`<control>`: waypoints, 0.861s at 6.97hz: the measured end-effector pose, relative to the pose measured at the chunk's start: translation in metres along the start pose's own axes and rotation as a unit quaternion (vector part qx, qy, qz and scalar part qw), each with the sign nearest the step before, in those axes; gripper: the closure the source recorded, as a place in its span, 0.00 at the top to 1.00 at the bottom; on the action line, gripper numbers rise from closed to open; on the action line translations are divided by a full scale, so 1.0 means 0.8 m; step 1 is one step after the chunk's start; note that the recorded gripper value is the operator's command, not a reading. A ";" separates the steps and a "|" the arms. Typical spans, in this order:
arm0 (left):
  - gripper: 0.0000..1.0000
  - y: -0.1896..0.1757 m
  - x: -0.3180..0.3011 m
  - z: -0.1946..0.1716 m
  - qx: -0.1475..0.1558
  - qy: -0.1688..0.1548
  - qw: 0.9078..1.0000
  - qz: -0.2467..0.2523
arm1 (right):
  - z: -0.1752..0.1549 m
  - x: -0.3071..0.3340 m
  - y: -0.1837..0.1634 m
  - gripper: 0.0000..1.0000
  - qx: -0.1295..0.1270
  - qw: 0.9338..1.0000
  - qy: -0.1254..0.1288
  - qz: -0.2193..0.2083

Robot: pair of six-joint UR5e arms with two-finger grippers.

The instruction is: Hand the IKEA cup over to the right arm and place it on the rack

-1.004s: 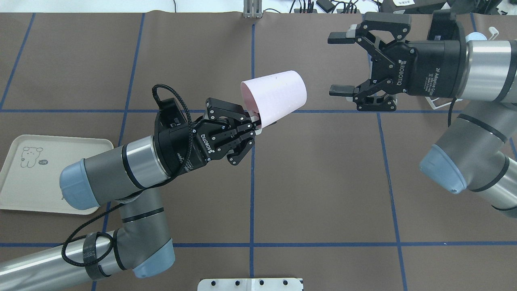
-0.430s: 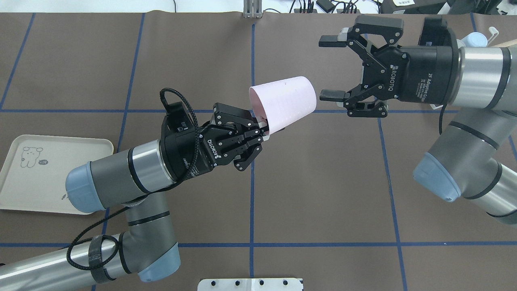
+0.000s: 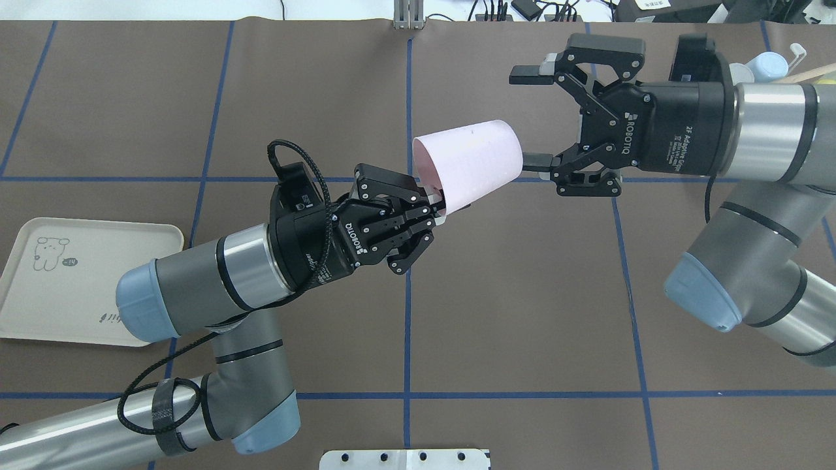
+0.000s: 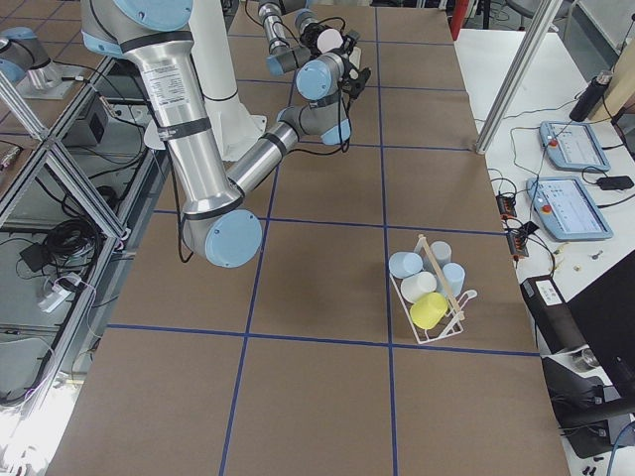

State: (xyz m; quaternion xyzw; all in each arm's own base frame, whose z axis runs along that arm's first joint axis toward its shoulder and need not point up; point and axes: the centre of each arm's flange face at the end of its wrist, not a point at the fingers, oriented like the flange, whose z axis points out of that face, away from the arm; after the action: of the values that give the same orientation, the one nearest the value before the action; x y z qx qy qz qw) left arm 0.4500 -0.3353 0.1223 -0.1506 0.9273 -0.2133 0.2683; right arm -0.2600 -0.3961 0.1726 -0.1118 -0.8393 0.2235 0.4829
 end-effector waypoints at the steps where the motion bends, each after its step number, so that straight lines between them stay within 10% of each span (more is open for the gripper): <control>1: 0.00 0.000 0.000 0.004 0.000 0.001 1.000 0.000 | 0.001 0.003 0.003 1.00 -0.007 1.000 -0.003 0.000; 6: 0.00 0.000 0.000 0.010 0.001 0.004 1.000 0.000 | 0.001 0.009 0.008 1.00 -0.015 1.000 -0.003 0.001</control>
State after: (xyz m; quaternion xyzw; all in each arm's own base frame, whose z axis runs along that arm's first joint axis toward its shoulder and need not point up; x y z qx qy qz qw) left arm 0.4543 -0.3382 0.1164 -0.1496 0.9281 -0.2149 0.2648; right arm -0.2647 -0.3878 0.1745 -0.1193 -0.8438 0.2113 0.4786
